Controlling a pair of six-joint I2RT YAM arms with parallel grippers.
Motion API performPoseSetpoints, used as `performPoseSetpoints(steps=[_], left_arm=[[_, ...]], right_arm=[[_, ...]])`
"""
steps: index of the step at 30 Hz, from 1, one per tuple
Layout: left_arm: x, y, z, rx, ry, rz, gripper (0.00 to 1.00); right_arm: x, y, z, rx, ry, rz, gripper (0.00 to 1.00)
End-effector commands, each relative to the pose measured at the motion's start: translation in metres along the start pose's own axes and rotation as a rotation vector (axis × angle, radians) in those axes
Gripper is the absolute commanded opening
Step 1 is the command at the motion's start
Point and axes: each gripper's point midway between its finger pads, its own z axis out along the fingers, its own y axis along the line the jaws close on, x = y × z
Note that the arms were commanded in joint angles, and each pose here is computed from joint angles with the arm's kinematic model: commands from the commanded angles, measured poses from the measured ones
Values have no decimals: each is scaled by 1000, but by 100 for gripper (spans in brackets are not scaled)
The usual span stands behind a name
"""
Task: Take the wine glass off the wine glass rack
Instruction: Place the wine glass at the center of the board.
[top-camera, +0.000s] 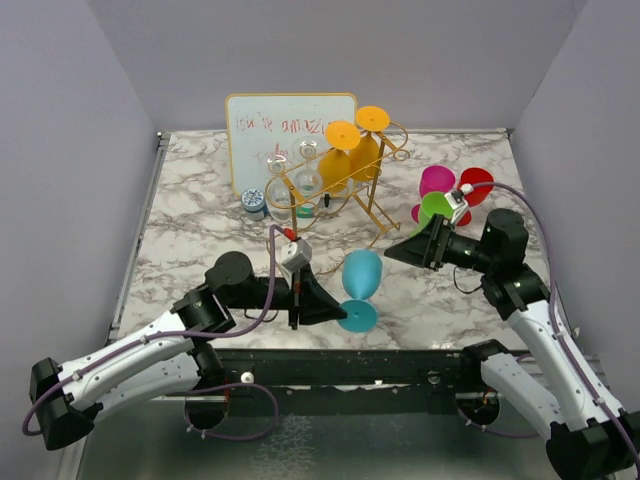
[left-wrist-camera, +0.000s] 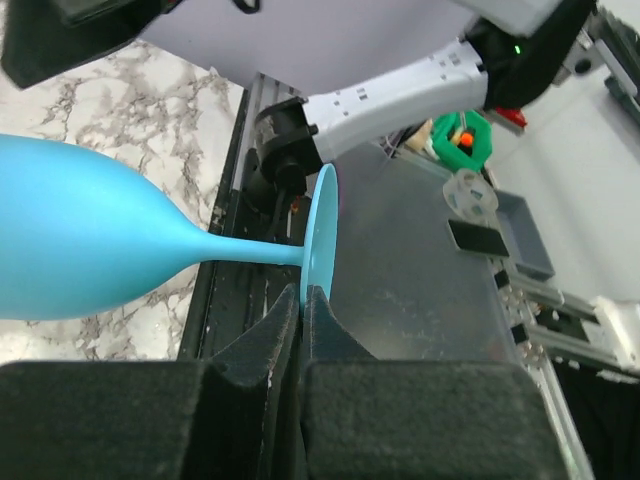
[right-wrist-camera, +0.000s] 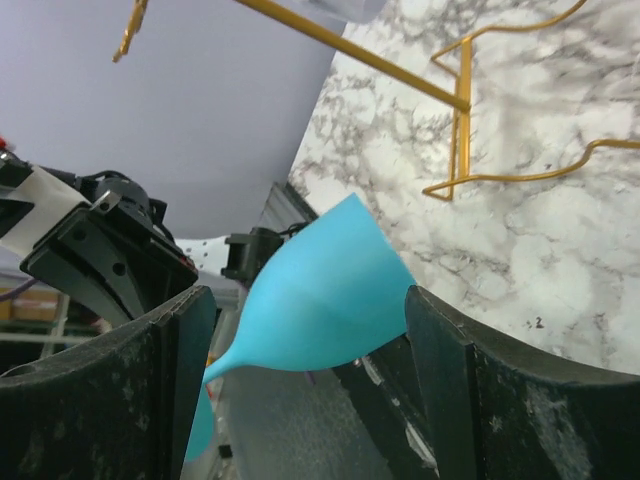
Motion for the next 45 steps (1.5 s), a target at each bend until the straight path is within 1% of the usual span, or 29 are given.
performPoseSetpoints(steps=[1, 3, 4, 7, 10, 14, 19, 21, 27, 31, 33, 37, 45], left_arm=[[5, -25, -18, 112, 21, 196, 0], [1, -32, -26, 134, -8, 281, 0], [0, -35, -29, 144, -19, 316, 0], [-3, -43, -36, 161, -46, 378, 0], [-1, -48, -37, 192, -40, 381, 0], [2, -50, -35, 218, -27, 362, 0], [-2, -63, -35, 290, -42, 377, 0], [-6, -70, -37, 321, -64, 393, 0], [-11, -73, -37, 329, -73, 392, 0], [-19, -82, -39, 358, -104, 415, 0], [-21, -83, -39, 359, -114, 425, 0], [-20, -79, -35, 356, -103, 413, 0], [-23, -75, -26, 362, -102, 416, 0]], right_arm=[[7, 27, 3, -197, 100, -26, 81], [10, 36, 2, -268, 150, -46, 81], [11, 37, 2, -275, 163, -42, 81], [12, 44, -1, -313, 181, -52, 81], [20, 59, -11, -422, 220, -79, 81], [27, 64, -17, -473, 245, -68, 78], [28, 65, -18, -483, 259, -69, 70], [30, 66, -19, -486, 261, -60, 66], [37, 73, -28, -537, 264, -61, 52], [34, 83, -33, -559, 262, -75, 50], [32, 94, -39, -593, 245, -116, 50], [29, 111, -48, -627, 238, -153, 46], [32, 133, -65, -651, 245, -262, 44]])
